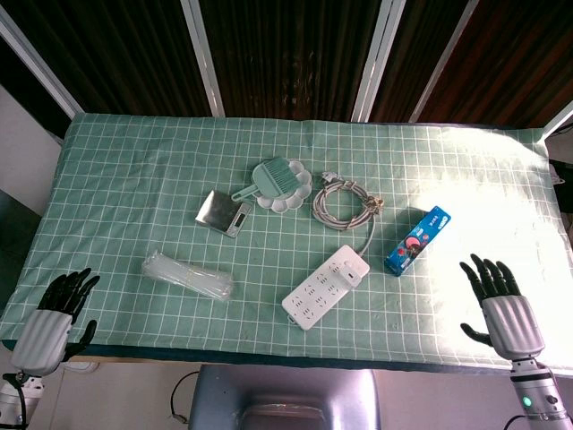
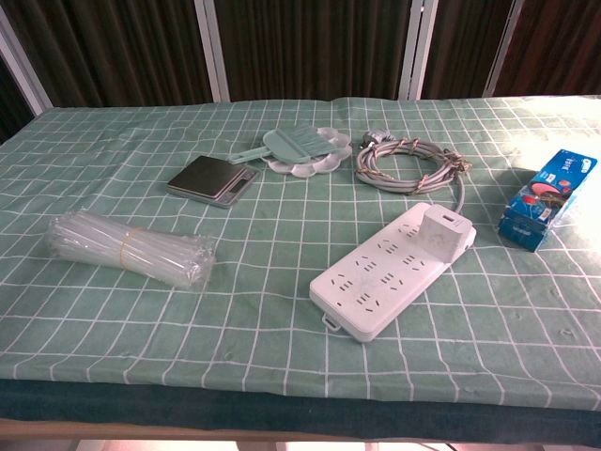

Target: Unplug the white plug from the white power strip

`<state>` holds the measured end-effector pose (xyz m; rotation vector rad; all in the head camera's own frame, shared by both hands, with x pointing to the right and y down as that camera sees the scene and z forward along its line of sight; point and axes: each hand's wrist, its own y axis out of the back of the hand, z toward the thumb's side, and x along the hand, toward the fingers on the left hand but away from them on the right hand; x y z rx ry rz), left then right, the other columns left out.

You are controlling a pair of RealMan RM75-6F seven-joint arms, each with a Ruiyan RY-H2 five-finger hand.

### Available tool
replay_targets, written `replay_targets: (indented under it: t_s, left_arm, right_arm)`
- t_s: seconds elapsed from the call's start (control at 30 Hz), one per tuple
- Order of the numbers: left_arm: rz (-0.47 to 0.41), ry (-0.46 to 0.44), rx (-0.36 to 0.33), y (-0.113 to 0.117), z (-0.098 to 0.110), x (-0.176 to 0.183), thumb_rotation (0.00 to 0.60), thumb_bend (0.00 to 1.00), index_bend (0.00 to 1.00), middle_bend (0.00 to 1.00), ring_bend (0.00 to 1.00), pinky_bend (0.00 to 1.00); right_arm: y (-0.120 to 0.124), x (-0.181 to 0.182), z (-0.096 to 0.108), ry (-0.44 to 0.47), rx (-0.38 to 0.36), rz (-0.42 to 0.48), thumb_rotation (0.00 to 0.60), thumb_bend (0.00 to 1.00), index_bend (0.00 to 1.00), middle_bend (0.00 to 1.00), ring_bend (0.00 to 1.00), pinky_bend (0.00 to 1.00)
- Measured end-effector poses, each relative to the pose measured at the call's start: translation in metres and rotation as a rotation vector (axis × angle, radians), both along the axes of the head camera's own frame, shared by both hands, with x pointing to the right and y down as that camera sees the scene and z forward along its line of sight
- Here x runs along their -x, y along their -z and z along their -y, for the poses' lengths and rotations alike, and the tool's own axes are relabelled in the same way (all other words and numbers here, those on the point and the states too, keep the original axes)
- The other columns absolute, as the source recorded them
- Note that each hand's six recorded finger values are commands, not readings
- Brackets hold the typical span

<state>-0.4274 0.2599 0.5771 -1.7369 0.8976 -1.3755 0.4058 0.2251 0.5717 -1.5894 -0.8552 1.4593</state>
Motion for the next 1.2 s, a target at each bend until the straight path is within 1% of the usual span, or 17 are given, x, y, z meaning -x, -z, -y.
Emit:
replay_targets:
  t_s: [0.07, 0.17, 0.27, 0.4, 0.53, 0.6, 0.67, 0.77, 0.8, 0.9, 1.0, 1.1, 1.2]
  left_arm:
    - [-0.006, -0.011, 0.012, -0.001, -0.002, -0.003, 0.6, 0.47, 0.0, 0.0, 0.0, 0.09]
    - [-0.038, -0.055, 0.033, -0.004, -0.005, -0.014, 0.6, 0.48, 0.0, 0.0, 0.0, 0.09]
    - [-0.097, -0.135, 0.061, -0.011, -0.011, -0.034, 0.6, 0.48, 0.0, 0.0, 0.0, 0.09]
    - [-0.179, -0.279, 0.111, -0.029, -0.016, -0.078, 0.6, 0.54, 0.0, 0.0, 0.0, 0.09]
    - [-0.225, -0.397, 0.148, -0.047, -0.018, -0.12, 0.6, 0.6, 0.0, 0.0, 0.0, 0.09]
    - [-0.242, -0.438, 0.159, -0.053, -0.019, -0.136, 0.6, 0.64, 0.0, 0.0, 0.0, 0.09]
    - [-0.261, -0.467, 0.175, -0.058, -0.02, -0.151, 0.6, 0.7, 0.0, 0.0, 0.0, 0.09]
    - [-0.303, -0.527, 0.206, -0.072, -0.019, -0.19, 0.6, 0.75, 0.0, 0.0, 0.0, 0.09]
    - [-0.32, -0.551, 0.211, -0.077, -0.017, -0.209, 0.6, 0.76, 0.0, 0.0, 0.0, 0.08]
    - [-0.352, -0.596, 0.199, -0.084, -0.011, -0.255, 0.6, 0.78, 0.0, 0.0, 0.0, 0.08]
    - [-0.371, -0.607, 0.201, -0.09, -0.007, -0.286, 0.6, 0.8, 0.0, 0.0, 0.0, 0.08]
    - [-0.378, -0.608, 0.218, -0.098, -0.004, -0.307, 0.6, 0.81, 0.0, 0.0, 0.0, 0.08]
    - [-0.368, -0.609, 0.218, -0.106, 0.0, -0.322, 0.6, 0.81, 0.0, 0.0, 0.0, 0.07]
  right_arm:
    - [-0.001, 0.001, 0.0, 0.003, 0.004, 0.001, 0.6, 0.14, 0.0, 0.0, 0.0, 0.0]
    - [-0.003, 0.004, 0.001, 0.013, 0.01, 0.006, 0.6, 0.14, 0.0, 0.0, 0.0, 0.0]
    - [-0.007, 0.01, 0.002, 0.034, 0.022, 0.02, 0.6, 0.14, 0.0, 0.0, 0.0, 0.0]
    - [-0.016, 0.022, 0.006, 0.082, 0.046, 0.044, 0.6, 0.14, 0.0, 0.0, 0.0, 0.0]
    - [-0.027, 0.04, 0.013, 0.147, 0.073, 0.071, 0.6, 0.14, 0.0, 0.0, 0.0, 0.0]
    - [-0.03, 0.046, 0.015, 0.165, 0.076, 0.077, 0.6, 0.14, 0.0, 0.0, 0.0, 0.0]
    - [-0.033, 0.057, 0.019, 0.202, 0.081, 0.089, 0.6, 0.14, 0.0, 0.0, 0.0, 0.0]
    - [-0.044, 0.079, 0.028, 0.269, 0.1, 0.1, 0.6, 0.14, 0.0, 0.0, 0.0, 0.0]
    - [-0.048, 0.086, 0.031, 0.286, 0.11, 0.099, 0.6, 0.14, 0.0, 0.0, 0.0, 0.0]
    - [-0.063, 0.109, 0.041, 0.337, 0.138, 0.1, 0.6, 0.14, 0.0, 0.0, 0.0, 0.0]
    - [-0.076, 0.128, 0.049, 0.361, 0.155, 0.111, 0.6, 0.14, 0.0, 0.0, 0.0, 0.0]
    - [-0.087, 0.141, 0.055, 0.377, 0.171, 0.115, 0.6, 0.14, 0.0, 0.0, 0.0, 0.0]
    - [-0.094, 0.151, 0.06, 0.395, 0.178, 0.113, 0.6, 0.14, 0.0, 0.0, 0.0, 0.0]
